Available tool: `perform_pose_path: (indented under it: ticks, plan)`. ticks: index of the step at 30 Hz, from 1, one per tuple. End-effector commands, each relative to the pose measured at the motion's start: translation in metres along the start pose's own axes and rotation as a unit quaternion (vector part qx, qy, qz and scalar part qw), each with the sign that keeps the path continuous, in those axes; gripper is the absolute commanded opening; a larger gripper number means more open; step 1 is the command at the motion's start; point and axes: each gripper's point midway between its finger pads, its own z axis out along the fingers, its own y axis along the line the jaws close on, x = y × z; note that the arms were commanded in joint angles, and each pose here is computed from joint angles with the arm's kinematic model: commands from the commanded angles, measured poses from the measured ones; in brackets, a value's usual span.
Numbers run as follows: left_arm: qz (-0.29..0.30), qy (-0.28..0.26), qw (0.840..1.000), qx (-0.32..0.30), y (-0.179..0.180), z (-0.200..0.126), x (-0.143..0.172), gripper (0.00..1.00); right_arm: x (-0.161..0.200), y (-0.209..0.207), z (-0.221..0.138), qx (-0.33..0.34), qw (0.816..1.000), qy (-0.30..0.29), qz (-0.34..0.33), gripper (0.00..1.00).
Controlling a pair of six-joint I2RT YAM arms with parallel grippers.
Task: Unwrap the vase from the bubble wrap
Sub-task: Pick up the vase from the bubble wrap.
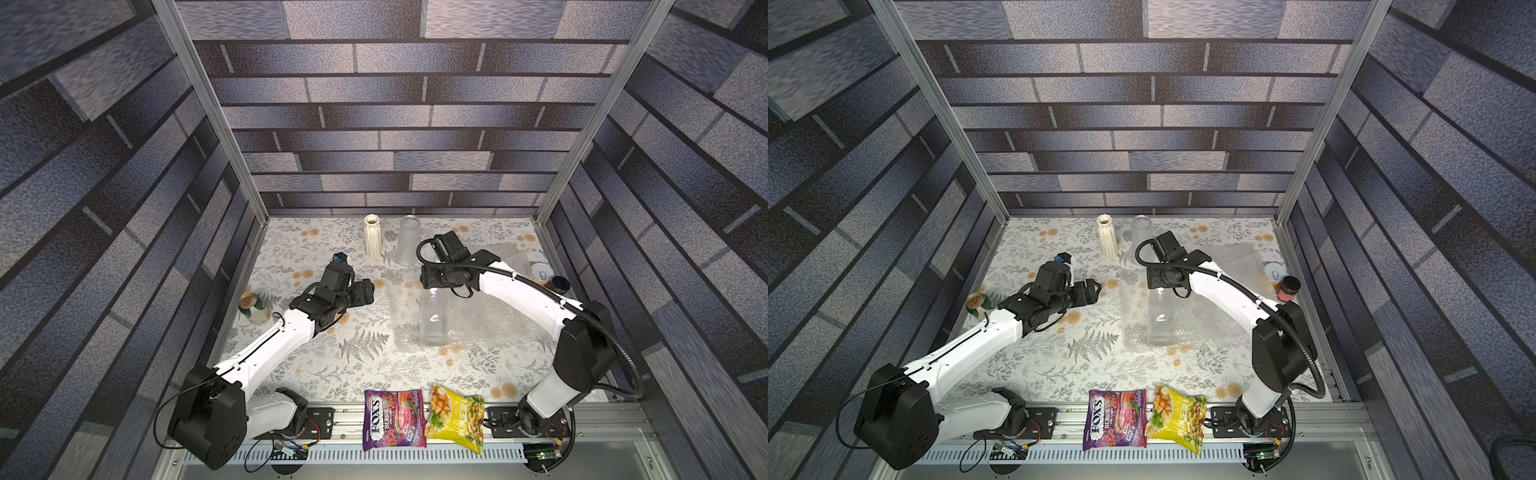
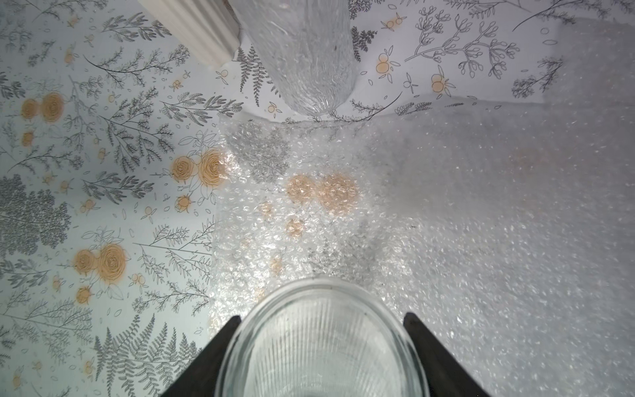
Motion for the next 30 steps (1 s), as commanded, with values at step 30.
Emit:
perform_pose_path:
  ticks: [30]
  plan:
    - [-0.030, 0.025, 0.999, -0.018, 0.005, 0.000, 0.006, 0.86, -0.009, 0.055, -0.088, -0.119, 0.984, -0.116, -0.059, 0.32]
